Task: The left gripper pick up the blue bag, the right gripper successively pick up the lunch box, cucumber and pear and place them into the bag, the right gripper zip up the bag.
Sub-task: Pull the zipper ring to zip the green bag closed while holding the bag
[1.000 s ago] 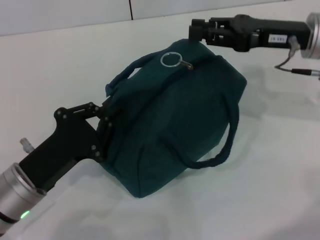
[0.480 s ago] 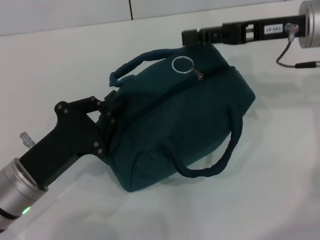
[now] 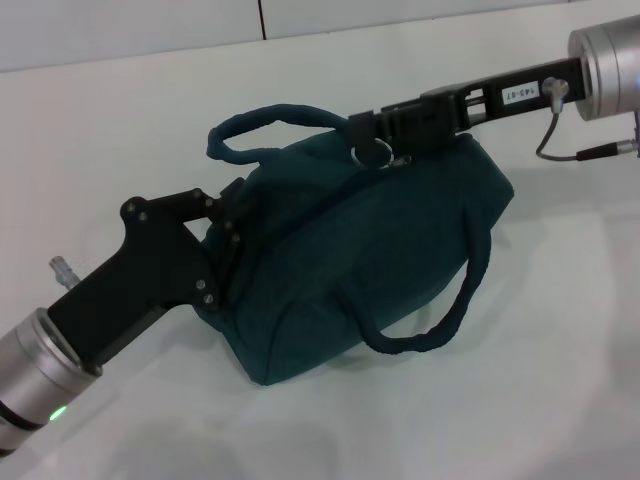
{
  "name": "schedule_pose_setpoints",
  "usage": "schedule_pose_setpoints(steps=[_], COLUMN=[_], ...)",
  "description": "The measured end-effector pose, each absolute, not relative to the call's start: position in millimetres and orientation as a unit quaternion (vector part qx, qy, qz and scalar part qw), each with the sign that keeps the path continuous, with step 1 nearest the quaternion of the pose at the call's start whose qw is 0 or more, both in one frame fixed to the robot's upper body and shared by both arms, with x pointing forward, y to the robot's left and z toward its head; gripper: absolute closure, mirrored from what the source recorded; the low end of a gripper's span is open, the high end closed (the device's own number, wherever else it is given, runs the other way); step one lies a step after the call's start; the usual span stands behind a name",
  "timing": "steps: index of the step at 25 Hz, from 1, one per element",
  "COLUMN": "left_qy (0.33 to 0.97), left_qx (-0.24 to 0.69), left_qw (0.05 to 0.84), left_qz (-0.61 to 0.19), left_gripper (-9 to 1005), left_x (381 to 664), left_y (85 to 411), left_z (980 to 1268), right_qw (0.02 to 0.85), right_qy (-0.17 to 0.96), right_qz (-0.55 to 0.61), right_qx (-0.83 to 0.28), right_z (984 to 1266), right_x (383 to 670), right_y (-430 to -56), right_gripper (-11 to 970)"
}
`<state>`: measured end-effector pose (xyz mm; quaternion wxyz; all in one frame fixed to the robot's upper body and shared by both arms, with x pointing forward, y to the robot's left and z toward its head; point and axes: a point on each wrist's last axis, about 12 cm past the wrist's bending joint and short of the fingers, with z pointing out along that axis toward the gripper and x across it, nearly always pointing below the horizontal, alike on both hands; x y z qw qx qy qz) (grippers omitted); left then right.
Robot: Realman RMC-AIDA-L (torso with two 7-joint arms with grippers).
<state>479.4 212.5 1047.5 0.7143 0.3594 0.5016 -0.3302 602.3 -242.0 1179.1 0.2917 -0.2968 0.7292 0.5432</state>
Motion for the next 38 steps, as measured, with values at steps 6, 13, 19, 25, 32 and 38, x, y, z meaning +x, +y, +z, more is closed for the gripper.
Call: schedule_pose_setpoints(steps=[6,13,19,25,32,38], left_qy=[0.501,0.502,0.502,0.501,0.504,0.504], left_qx=[0.362,0.363,0.362,0.362,0.360,0.359], left_qw=[0.714,0.713,0.713,0.714,0.713,0.713], left_qz=[-0.329,-0.328,-0.329,-0.329,-0.329,-0.329], left_gripper=[936,936,938,938,938,938], left_x=[482.7,483.4,483.8,483.8,481.5,481.4], left_y=[211.8,211.3,210.8,210.7,211.7,211.4], left_z=[1048.7,1048.6,1048.8,1048.9,1047.4,1047.5], right_qw=[0.275,0.283,0.277,0.275,0.306,0.318], right_qy=[0.720,0.712,0.716,0.693,0.672,0.653], right_qz=[0.557,0.563,0.557,0.567,0.568,0.565], right_qx=[-0.311,-0.309,-0.316,-0.350,-0.364,-0.392], right_z=[1181.6,1182.2,1178.6,1180.6,1183.1,1183.3], right_x=[598.4,595.3,594.1,586.9,582.5,577.2], right_y=[-237.5,-241.9,-239.7,-236.6,-242.7,-242.3], right_gripper=[605,608,627,690,699,717])
